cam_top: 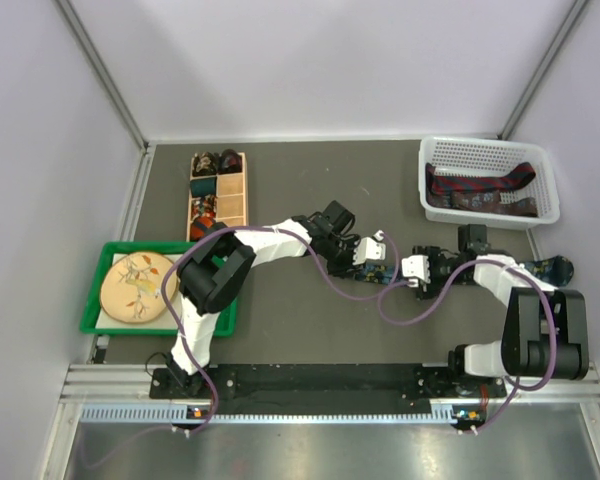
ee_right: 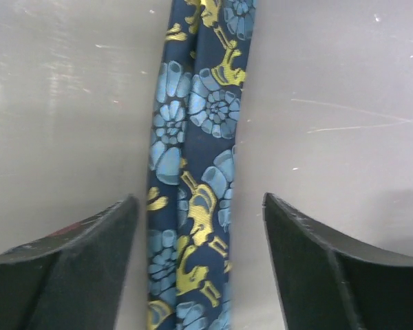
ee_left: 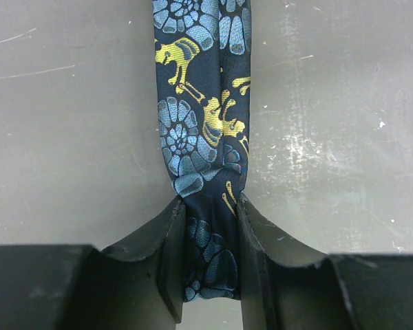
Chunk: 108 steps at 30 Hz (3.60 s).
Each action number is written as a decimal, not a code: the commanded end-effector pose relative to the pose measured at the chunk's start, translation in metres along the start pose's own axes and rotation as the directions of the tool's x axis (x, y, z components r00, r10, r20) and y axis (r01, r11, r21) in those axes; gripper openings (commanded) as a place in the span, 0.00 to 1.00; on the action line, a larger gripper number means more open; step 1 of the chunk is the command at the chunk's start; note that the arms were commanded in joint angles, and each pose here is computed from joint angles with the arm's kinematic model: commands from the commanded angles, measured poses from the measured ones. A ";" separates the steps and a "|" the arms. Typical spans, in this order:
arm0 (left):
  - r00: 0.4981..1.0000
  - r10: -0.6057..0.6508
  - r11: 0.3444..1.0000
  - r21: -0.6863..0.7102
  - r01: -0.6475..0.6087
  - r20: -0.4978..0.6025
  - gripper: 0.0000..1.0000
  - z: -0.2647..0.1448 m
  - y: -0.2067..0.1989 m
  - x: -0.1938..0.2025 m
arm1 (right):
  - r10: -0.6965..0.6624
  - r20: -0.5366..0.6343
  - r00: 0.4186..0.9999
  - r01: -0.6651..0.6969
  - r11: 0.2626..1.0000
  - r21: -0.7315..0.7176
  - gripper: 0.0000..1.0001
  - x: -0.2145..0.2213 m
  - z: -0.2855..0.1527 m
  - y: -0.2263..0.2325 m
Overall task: Roll the ties
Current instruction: Roll the tie at the center of the board.
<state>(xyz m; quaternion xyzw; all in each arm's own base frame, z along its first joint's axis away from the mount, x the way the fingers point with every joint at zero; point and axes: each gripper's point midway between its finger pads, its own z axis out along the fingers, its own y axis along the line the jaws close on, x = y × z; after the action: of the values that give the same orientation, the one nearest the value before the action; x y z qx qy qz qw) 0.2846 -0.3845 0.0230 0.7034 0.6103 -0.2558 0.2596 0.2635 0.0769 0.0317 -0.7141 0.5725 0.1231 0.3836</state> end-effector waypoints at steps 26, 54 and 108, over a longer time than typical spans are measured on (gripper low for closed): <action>0.968 -0.132 0.990 0.021 0.139 -0.215 0.08 -0.002 -0.011 0.070 | 0.068 -0.087 0.994 -0.074 0.995 -0.067 0.41 -0.006 -0.013 0.006; 0.966 -0.067 0.996 0.034 0.078 -0.248 0.08 -0.020 -0.015 0.079 | 0.738 0.667 0.100 -0.966 -0.088 0.242 0.94 -0.077 -0.151 -0.225; 0.966 -0.081 0.995 0.041 0.094 -0.247 0.08 -0.016 -0.012 0.078 | 0.974 -0.049 -0.219 -0.932 -0.224 -0.285 0.34 -0.125 0.117 -0.048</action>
<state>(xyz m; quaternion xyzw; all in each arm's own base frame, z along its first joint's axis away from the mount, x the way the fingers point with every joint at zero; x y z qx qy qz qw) 0.2973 -0.3575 0.0231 0.7114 0.6199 -0.2252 0.2427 0.2870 0.2397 0.0357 -0.0029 0.8663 0.4907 0.0937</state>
